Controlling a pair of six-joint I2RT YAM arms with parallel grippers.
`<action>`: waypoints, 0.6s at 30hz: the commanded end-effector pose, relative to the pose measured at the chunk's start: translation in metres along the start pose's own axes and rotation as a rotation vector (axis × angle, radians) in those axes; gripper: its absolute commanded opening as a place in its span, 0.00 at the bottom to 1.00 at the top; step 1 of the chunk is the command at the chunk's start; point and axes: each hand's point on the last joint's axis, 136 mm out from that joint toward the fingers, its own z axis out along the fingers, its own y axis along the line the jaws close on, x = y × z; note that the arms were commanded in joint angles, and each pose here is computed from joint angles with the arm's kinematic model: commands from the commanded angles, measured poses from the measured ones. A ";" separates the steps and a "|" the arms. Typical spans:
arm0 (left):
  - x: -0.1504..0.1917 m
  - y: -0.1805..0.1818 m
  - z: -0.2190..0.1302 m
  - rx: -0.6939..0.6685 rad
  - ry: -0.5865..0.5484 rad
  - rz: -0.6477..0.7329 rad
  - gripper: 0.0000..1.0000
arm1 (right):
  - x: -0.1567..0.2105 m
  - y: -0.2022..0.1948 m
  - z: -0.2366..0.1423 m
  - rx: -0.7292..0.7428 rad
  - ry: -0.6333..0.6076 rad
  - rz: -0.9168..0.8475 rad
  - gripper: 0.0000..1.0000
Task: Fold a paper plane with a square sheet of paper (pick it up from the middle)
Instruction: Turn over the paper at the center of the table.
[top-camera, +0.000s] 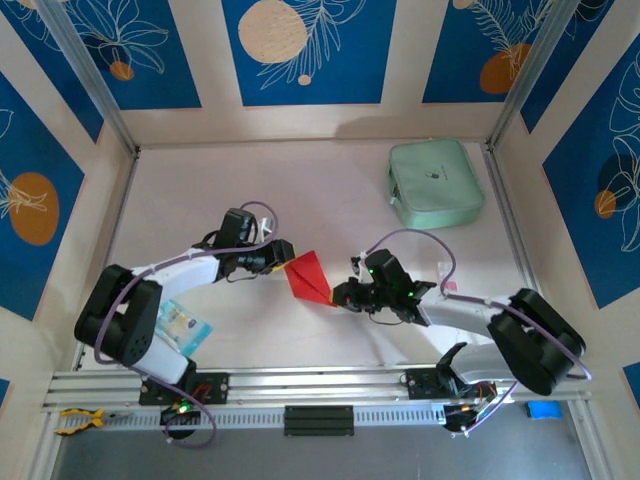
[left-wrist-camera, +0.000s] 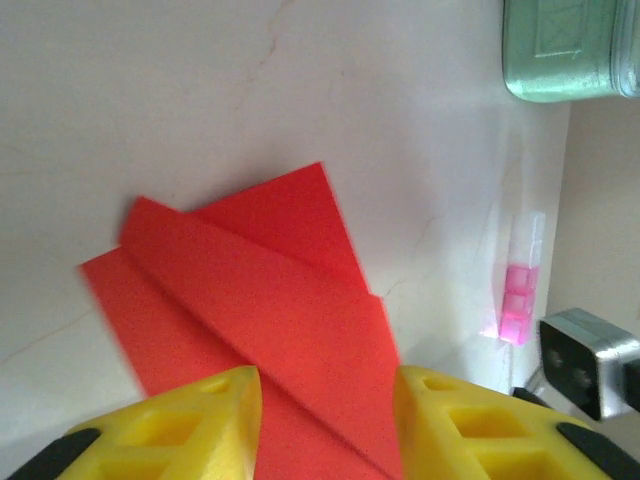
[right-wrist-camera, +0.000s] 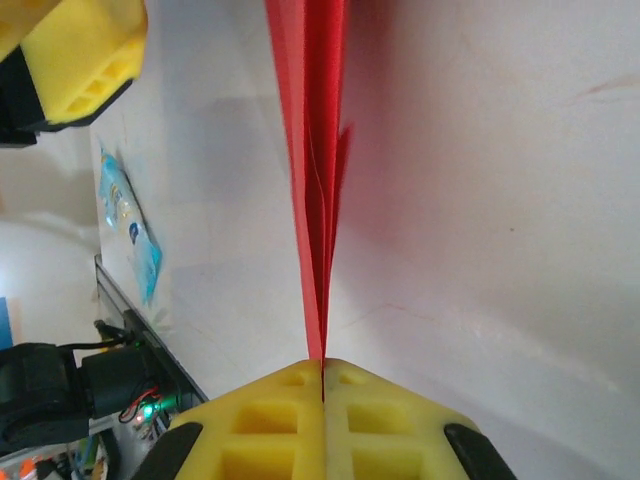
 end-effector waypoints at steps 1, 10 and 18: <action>-0.010 -0.001 -0.017 -0.053 -0.064 0.035 0.43 | -0.010 -0.004 -0.021 0.110 -0.055 -0.085 0.05; -0.022 -0.008 -0.043 -0.119 -0.147 0.113 0.44 | -0.039 0.001 -0.081 0.313 -0.211 -0.295 0.05; -0.037 0.001 -0.084 -0.317 -0.189 0.273 0.55 | -0.056 -0.003 -0.108 0.586 -0.174 -0.393 0.04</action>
